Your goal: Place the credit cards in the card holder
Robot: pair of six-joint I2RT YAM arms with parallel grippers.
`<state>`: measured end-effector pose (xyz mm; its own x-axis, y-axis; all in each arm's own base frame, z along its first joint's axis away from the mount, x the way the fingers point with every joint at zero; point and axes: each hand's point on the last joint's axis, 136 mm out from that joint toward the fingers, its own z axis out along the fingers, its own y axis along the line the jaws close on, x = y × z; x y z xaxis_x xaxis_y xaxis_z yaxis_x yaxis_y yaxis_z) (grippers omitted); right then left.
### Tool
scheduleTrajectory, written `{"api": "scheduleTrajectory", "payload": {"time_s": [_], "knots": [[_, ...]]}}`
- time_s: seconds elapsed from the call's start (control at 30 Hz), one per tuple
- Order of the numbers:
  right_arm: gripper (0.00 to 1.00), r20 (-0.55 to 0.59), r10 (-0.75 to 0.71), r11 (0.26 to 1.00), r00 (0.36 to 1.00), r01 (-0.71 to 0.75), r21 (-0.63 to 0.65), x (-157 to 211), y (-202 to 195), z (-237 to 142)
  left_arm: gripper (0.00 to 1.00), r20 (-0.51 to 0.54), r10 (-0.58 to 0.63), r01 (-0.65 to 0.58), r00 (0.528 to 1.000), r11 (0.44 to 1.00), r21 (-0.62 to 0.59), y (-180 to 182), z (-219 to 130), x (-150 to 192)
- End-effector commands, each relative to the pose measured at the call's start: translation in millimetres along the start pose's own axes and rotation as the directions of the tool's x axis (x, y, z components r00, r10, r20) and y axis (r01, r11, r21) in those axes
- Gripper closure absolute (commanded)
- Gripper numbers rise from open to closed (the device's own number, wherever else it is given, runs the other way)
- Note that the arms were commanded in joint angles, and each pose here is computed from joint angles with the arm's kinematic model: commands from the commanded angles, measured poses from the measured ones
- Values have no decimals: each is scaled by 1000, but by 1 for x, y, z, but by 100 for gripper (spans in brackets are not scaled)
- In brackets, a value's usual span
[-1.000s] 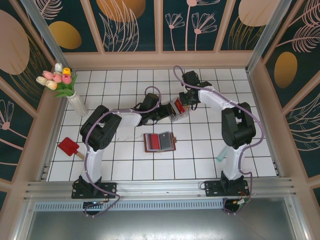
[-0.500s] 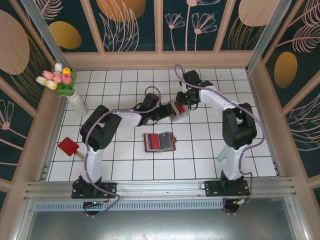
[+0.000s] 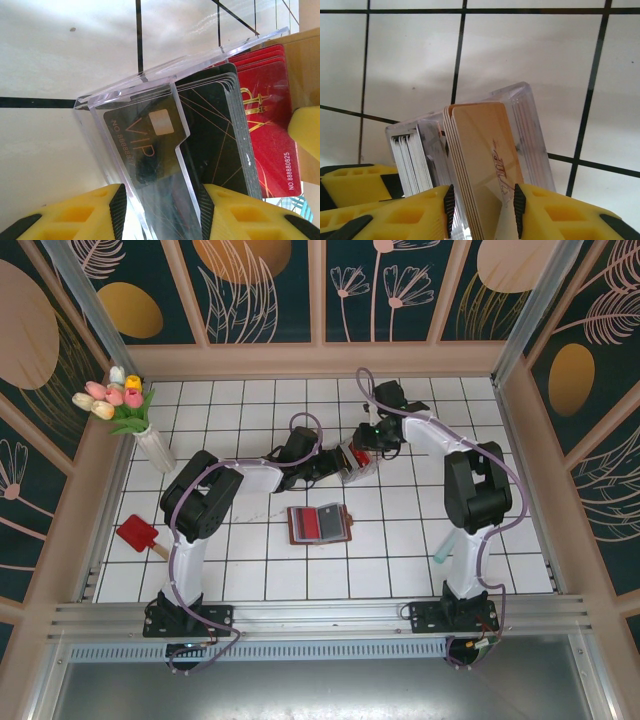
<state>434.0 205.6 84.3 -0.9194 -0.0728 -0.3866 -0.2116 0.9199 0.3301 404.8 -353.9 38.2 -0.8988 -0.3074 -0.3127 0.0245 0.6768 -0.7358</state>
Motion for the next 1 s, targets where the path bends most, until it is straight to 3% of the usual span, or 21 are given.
{"api": "scheduleTrajectory", "payload": {"time_s": [0.0,0.5,0.97], "knots": [[61,20,23,994,1000,-21,-107,-9,14,-5,56,-62,-17,11,998,996,-93,31,2,20],[71,35,43,989,998,-38,-142,-14,17,-20,56,-60,-15,10,998,996,-90,30,2,19],[73,56,40,989,998,-31,-146,-18,21,-32,56,-61,-16,11,998,996,-90,30,2,20]]}}
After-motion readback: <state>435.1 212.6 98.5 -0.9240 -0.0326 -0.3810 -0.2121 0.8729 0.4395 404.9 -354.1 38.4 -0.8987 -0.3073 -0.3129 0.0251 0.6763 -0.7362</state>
